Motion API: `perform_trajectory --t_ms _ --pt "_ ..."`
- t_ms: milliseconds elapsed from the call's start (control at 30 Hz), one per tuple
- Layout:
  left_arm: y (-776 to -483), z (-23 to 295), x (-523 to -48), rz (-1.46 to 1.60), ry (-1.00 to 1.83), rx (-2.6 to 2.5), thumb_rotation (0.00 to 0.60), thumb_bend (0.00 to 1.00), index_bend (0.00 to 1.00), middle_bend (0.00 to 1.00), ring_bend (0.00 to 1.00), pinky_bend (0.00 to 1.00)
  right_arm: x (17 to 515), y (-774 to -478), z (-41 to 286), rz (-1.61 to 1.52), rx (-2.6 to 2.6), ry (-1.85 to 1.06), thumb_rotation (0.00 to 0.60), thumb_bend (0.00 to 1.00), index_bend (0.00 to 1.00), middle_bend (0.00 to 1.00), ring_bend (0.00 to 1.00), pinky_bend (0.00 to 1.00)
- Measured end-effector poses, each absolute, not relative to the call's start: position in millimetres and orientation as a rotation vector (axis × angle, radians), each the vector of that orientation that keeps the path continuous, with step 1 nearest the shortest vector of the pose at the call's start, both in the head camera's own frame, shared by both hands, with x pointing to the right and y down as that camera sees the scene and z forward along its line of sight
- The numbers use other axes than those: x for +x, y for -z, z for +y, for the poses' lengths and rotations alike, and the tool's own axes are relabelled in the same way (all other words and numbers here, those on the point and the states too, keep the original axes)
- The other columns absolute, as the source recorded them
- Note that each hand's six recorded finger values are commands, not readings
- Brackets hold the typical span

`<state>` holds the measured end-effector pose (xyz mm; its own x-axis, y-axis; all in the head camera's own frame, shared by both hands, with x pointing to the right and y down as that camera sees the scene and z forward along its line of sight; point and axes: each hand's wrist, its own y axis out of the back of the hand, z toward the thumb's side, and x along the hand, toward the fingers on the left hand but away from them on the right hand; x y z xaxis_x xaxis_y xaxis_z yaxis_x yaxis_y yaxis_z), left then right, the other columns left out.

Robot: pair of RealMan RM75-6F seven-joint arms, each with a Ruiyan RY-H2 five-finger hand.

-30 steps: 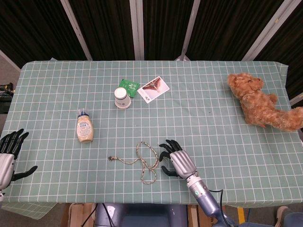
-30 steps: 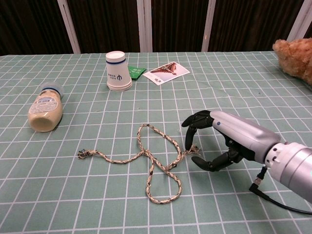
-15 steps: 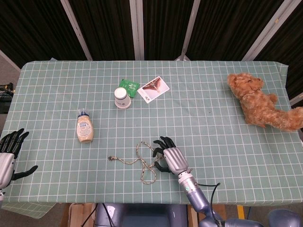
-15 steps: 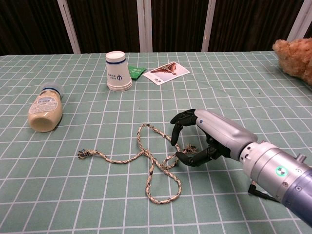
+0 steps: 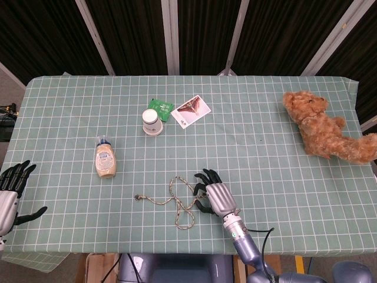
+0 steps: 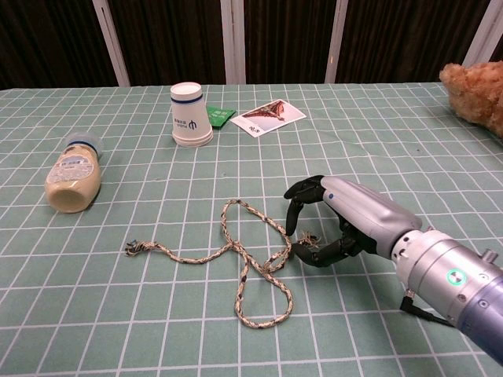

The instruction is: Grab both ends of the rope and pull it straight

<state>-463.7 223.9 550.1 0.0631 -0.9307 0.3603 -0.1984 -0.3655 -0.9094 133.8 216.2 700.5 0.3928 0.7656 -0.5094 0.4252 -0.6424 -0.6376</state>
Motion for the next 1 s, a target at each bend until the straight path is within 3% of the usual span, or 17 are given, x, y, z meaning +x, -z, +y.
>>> perform_trajectory --t_ms 1000 --pt "-548.9 222.5 -464.2 1.154 1.347 -1.653 0.6 0.01 0.03 0.0 0.0 0.0 132.7 -701.7 224.9 -1.018 -2.266 -1.161 0.6 0.4 0.54 0.21 0.0 0.0"
